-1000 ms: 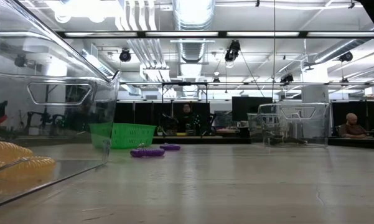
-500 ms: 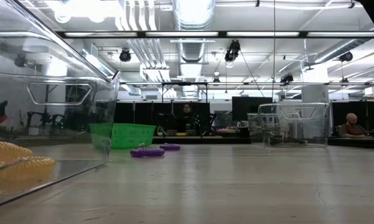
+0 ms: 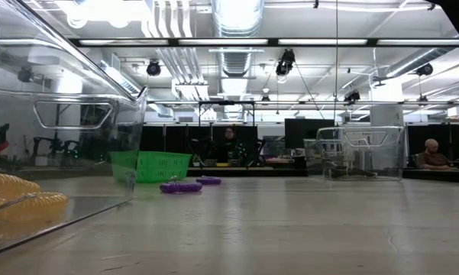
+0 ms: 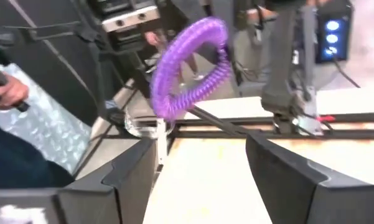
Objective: Sort spring keychains
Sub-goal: Put the top right purple spring keychain into the green bin
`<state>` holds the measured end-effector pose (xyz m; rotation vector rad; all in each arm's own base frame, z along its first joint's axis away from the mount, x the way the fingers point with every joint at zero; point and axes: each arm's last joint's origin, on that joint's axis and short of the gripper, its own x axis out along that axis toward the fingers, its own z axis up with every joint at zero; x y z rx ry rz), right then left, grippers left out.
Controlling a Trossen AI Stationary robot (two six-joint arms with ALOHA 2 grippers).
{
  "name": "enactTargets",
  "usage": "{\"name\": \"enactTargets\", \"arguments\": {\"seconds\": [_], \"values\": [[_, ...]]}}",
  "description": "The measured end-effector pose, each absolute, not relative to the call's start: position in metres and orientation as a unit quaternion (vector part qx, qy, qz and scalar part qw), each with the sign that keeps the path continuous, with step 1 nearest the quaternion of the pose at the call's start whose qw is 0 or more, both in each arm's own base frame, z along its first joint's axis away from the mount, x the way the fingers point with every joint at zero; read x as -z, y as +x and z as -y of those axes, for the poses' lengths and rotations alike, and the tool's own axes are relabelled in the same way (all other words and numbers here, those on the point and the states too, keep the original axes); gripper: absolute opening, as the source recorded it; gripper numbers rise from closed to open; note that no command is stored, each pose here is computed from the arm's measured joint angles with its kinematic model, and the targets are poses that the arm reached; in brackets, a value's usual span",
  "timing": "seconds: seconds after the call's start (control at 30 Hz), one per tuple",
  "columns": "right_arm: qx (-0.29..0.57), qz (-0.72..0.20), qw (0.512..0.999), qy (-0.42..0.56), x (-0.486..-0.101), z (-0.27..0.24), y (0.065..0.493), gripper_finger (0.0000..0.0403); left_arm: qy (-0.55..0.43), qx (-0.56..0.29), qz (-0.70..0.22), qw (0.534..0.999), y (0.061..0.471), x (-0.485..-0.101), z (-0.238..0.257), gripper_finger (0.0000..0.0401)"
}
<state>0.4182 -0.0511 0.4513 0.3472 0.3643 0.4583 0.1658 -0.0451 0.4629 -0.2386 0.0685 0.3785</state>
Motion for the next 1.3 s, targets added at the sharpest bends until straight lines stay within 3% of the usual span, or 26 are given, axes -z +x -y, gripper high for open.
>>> {"name": "enactTargets", "arguments": {"seconds": [0.27,0.73,1.3], "values": [[-0.171,-0.224,0.942,0.183,-0.44,0.064,0.414,0.0241,-0.099,-0.23,-0.083,0.965,0.163,-0.45,0.042,0.0],[-0.165,-0.259,0.932,0.194,-0.431,0.064,0.413,0.0235,-0.055,-0.34,-0.219,0.913,0.166,-0.411,0.014,0.0],[-0.168,-0.267,0.929,0.196,-0.427,0.06,0.414,0.0233,-0.15,-0.393,-0.35,0.837,0.187,-0.343,-0.054,0.0]]}}
